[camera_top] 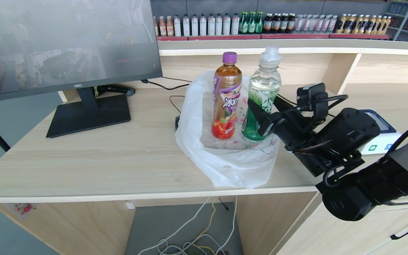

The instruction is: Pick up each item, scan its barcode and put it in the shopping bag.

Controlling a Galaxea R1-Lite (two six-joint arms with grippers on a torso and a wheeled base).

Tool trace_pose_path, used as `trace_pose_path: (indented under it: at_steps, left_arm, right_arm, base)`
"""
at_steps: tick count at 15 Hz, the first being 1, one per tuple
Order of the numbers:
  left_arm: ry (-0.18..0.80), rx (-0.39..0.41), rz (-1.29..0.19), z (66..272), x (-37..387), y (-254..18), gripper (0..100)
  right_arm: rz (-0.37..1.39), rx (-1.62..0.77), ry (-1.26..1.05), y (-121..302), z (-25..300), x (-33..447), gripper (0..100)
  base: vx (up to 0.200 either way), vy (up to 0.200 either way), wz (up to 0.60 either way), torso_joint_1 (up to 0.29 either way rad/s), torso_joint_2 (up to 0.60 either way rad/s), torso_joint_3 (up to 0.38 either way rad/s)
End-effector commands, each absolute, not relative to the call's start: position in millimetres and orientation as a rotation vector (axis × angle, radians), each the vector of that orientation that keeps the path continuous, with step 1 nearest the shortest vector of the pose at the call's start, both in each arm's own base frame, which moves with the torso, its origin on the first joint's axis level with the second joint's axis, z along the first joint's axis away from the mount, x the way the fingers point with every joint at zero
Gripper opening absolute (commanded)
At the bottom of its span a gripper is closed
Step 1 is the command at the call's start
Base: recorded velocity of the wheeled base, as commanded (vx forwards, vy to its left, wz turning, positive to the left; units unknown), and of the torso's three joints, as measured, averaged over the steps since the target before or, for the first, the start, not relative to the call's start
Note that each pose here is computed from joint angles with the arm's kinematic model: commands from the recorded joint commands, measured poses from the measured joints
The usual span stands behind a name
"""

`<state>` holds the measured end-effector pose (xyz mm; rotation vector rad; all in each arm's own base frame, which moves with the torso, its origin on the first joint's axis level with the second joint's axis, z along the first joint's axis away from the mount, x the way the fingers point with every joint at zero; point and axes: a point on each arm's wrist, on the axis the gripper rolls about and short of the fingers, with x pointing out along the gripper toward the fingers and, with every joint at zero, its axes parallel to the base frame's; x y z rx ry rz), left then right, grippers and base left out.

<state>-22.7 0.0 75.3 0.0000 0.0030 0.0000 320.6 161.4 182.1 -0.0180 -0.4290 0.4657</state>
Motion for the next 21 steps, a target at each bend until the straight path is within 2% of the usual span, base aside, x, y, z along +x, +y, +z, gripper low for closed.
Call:
trace_pose_path:
  at_steps: [1, 18, 19, 21]
  left_arm:
    - [0.003, 0.000, 0.002, 75.4, -22.7, 0.0, 100]
    - [0.003, 0.000, 0.000, 75.4, -22.7, 0.0, 100]
    - [0.003, 0.000, 0.002, 75.4, -22.7, 0.0, 100]
    - [0.003, 0.000, 0.000, 75.4, -22.7, 0.0, 100]
  right_arm:
    - [0.469, -0.020, -0.420, 162.2, 179.7, 320.6, 0]
    - [0.471, -0.010, -0.406, 160.2, 178.8, 316.7, 0]
    - [0.472, -0.008, -0.404, 159.9, 178.6, 316.2, 100]
    - [0.477, 0.009, -0.395, 157.7, 179.6, 311.7, 100]
  base:
    - [0.000, 0.000, 0.00, 0.000, 0.00, 0.000]
    - [0.000, 0.000, 0.00, 0.000, 0.00, 0.000]
    - [0.000, 0.000, 0.00, 0.000, 0.00, 0.000]
    - [0.000, 0.000, 0.00, 0.000, 0.00, 0.000]
